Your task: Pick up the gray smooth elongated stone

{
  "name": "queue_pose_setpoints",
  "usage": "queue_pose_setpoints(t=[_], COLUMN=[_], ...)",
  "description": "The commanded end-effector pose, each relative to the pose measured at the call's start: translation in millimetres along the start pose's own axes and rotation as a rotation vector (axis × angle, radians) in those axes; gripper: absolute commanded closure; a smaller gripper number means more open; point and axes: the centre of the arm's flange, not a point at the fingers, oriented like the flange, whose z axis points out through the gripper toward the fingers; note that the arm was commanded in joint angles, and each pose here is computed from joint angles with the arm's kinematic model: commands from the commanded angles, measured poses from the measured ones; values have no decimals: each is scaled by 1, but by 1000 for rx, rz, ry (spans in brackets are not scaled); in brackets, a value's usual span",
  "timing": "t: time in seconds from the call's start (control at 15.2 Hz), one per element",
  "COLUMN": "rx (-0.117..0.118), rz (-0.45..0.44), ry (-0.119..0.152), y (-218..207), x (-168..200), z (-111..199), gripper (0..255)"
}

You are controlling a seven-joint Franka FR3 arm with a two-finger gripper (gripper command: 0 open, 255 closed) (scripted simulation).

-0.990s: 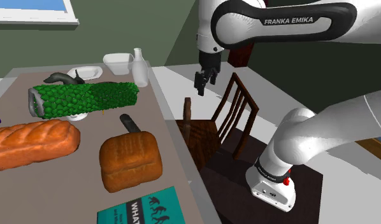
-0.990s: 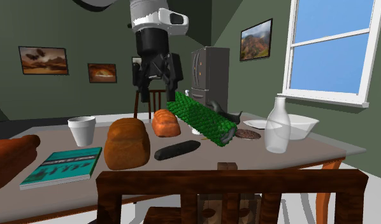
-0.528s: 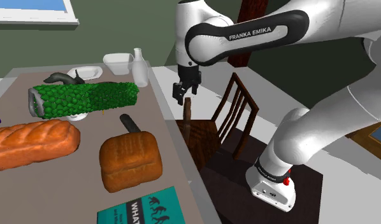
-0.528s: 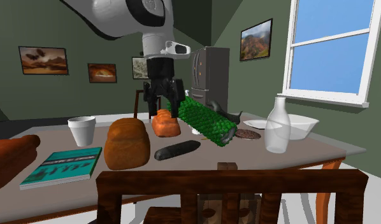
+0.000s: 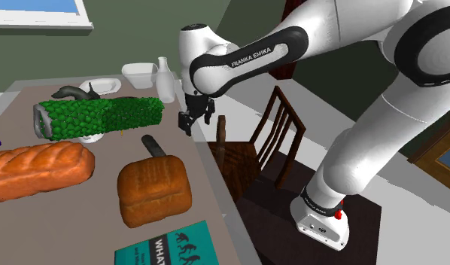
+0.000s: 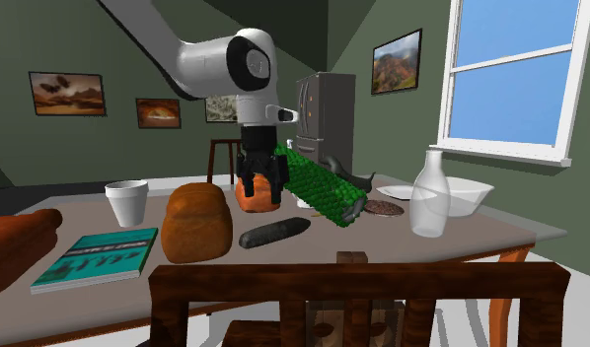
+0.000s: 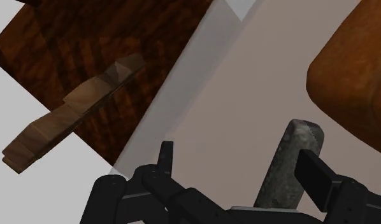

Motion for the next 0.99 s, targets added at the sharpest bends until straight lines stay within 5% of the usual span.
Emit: queue_pose_setpoints(t=[0.0, 0.92], rx=[11, 76], rz=[16, 117], ry=[4, 23], y=[-14, -100], x=[17, 139], z=[15, 108], gripper=[0, 0])
